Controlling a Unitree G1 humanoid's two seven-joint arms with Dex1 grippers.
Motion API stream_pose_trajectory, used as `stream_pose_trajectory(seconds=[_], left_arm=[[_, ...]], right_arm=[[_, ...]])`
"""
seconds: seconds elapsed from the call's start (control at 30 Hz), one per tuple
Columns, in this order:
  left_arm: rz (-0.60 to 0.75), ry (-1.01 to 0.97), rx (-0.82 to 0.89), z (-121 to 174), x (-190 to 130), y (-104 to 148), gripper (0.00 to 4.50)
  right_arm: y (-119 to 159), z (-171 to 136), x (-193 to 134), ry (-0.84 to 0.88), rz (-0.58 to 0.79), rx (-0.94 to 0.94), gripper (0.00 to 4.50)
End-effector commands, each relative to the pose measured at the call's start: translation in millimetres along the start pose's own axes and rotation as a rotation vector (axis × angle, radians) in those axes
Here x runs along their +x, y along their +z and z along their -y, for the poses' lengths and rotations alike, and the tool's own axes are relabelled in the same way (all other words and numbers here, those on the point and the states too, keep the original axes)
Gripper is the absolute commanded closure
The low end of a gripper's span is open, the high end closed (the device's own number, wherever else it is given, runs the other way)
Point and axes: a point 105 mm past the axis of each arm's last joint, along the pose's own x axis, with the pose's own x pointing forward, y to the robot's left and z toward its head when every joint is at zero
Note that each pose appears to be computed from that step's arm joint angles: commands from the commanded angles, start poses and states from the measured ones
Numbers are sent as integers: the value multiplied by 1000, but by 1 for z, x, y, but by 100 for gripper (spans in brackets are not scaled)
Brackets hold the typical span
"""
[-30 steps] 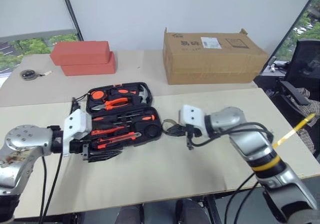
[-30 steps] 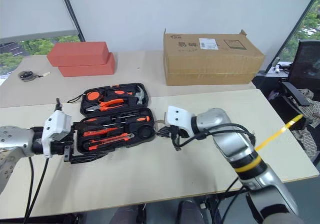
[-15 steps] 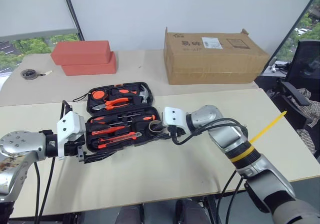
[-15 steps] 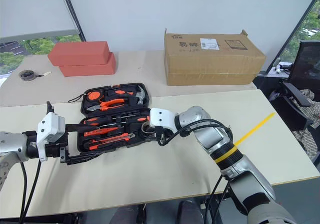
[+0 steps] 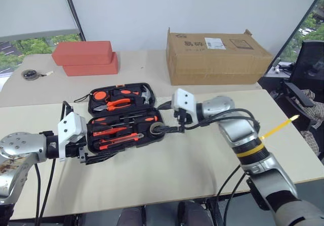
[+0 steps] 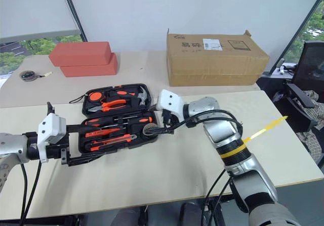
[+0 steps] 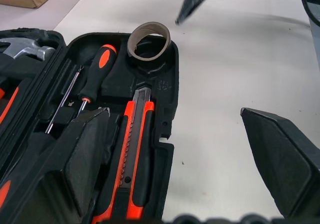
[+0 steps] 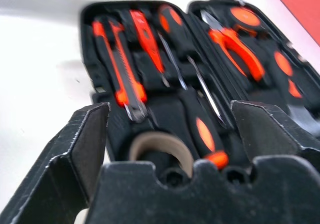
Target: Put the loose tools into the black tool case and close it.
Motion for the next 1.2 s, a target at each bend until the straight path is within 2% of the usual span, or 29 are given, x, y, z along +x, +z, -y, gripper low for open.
stream_pose_trajectory(seconds=[0.03, 0.07, 0.13, 0.27, 0.3, 0.47, 0.63, 0.7, 0.77, 0.87, 0.97, 1.03, 1.2], left_arm=[[19, 13, 37, -4, -3, 8, 0], [19, 14, 38, -4, -3, 9, 0], [18, 13, 40, -5, -4, 9, 0], [14, 13, 42, -5, -4, 9, 0], [13, 13, 42, -5, -5, 9, 0], [8, 18, 46, -5, -6, 9, 0], [7, 46, 43, -8, -9, 7, 0], [7, 73, 37, -13, -12, 5, 0], [68, 156, -9, -26, -16, 3, 0], [140, 308, -105, -50, -25, -7, 0], [185, 497, -261, -85, -42, -31, 0], [183, 636, -355, -109, -56, -50, 0], [145, 747, -437, -131, -66, -72, 0]], right_arm=[[-6, 3, -10, -9, -30, -34, 185], [-12, 3, -10, -6, -58, -39, 208], [-19, 3, -8, -9, -87, -52, 285], [-14, -4, 5, 18, -58, -59, 422], [-12, -6, 9, 27, -52, -65, 444], [-7, -12, 16, 46, -32, -68, 444], [-9, -7, 10, 26, -35, -62, 444], [-11, 0, 5, -4, -44, -59, 444], [-12, 20, 2, -118, -35, -44, 444], [-11, 44, 5, -247, 33, 86, 444], [-13, 64, 15, -324, 102, 284, 368], [-17, 77, 25, -383, 139, 444, 299], [-22, 87, 43, -404, 177, 641, 299]])
